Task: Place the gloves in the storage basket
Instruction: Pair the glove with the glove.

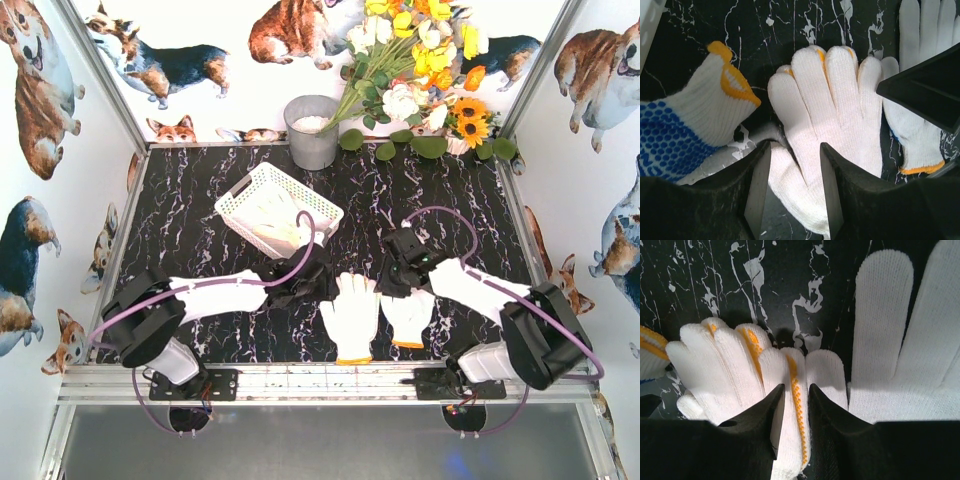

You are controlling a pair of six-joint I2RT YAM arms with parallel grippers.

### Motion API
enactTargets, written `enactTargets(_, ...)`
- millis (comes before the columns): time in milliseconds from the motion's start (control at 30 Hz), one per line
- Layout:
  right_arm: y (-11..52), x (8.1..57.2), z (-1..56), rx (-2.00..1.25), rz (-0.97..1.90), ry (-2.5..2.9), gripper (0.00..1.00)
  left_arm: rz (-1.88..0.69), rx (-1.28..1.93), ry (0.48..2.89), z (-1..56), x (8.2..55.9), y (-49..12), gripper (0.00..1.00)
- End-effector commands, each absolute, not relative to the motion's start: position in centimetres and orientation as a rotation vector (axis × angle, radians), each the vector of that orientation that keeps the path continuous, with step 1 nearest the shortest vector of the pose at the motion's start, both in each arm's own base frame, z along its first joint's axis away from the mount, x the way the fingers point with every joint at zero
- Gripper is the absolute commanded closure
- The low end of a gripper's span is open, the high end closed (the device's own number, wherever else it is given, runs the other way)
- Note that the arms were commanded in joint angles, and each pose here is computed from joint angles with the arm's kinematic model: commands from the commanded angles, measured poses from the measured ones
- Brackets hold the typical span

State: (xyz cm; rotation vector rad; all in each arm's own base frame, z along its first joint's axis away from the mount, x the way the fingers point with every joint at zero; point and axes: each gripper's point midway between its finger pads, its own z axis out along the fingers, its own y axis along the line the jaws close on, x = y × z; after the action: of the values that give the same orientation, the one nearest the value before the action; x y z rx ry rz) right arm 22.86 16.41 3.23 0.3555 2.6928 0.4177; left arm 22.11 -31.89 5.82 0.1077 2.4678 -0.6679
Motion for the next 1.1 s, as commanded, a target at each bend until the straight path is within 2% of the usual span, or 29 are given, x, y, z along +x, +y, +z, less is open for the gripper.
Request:
enactTargets(0,17.8,25.6,5.0,0.315,0.485,2.629,0.71,-0.710,0.098,2.430,6.6,23.9,-33.1,0.61)
enactTargets(433,18.6,26.6,5.0,0.280,0.485,2.655,0.72,-0.679,0.051,2.472,4.9,25.0,-32.7,0.59)
enactTargets(733,18.1,26.7,5.9,0.256,0.453,2.641,0.69,-0.674,0.056,2.502,3.8,25.0,-32.9,0.59)
enactTargets(1067,18.4,26.6,5.2,0.241,0.457,2.665,0.72,-0.719,0.057,2.495,3.7,25.2,-33.8,0.68)
